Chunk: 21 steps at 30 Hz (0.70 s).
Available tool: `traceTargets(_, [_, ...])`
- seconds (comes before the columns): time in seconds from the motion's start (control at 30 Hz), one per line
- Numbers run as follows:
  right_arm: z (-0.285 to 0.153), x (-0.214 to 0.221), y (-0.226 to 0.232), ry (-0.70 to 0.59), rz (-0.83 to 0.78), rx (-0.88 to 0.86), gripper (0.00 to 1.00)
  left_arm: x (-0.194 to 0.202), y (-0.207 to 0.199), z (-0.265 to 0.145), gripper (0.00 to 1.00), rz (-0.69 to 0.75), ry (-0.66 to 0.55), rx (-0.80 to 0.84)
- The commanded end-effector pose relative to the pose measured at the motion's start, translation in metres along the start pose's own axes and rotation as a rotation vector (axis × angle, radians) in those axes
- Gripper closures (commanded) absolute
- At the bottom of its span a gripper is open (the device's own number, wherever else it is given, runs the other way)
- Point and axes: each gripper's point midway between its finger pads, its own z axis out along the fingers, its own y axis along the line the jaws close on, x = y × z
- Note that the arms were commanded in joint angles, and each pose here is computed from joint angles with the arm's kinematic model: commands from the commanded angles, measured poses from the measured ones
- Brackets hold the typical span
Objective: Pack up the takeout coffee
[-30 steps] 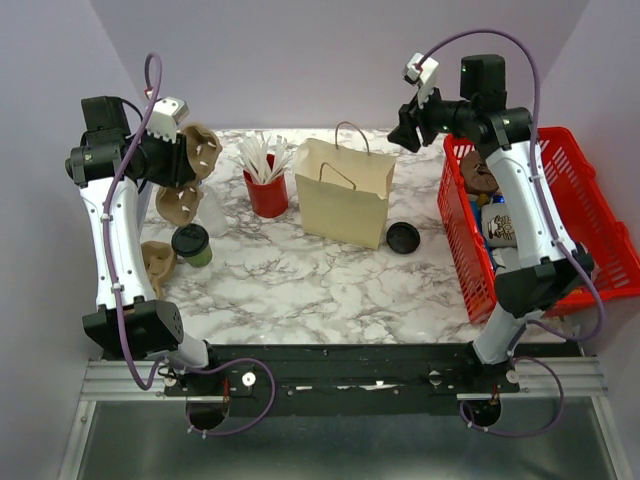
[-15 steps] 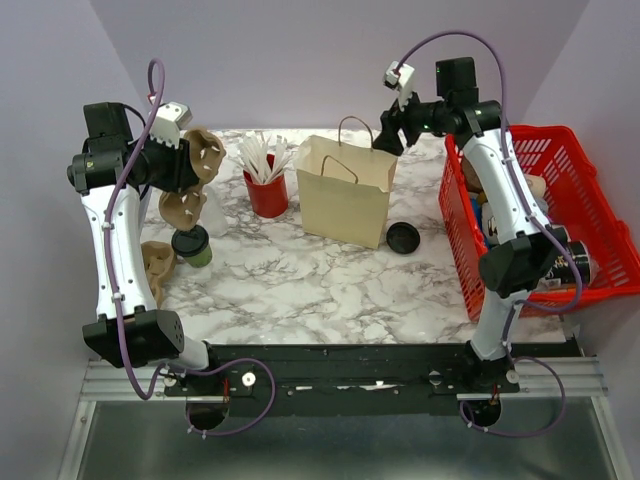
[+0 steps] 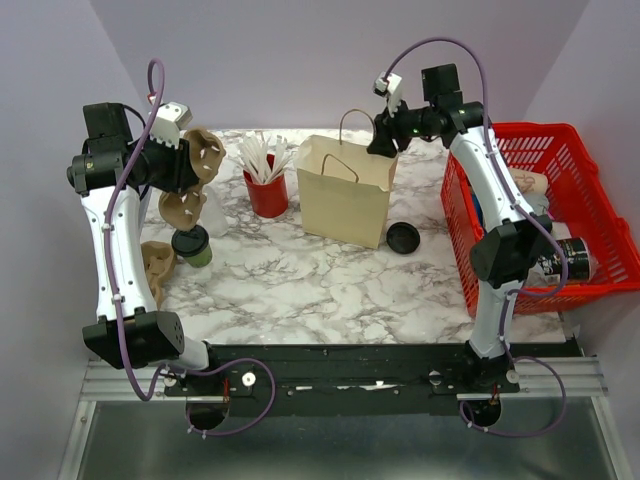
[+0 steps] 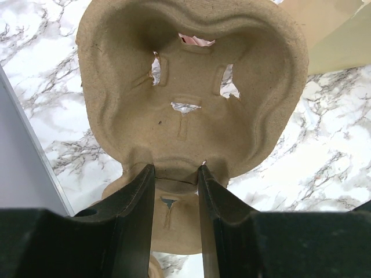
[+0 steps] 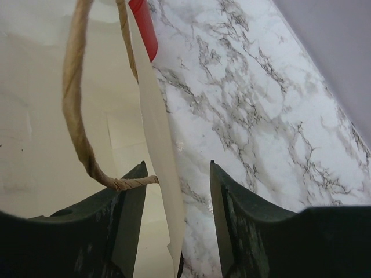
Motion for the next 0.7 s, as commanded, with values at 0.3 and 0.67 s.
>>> traceTargets(0.3, [0.007,0.021,0.004,0.066,0.021,-0.019,0.67,-0.018,-0.023,-0.01,1.0,0.071,-0.098,0.077])
traceTargets(0.67, [-0.02,-0.022,0.042,-0.006,-0.153,-0.036,1.0,-0.059,-0.084,-0.024,1.0,0.192,-0.251,0.277])
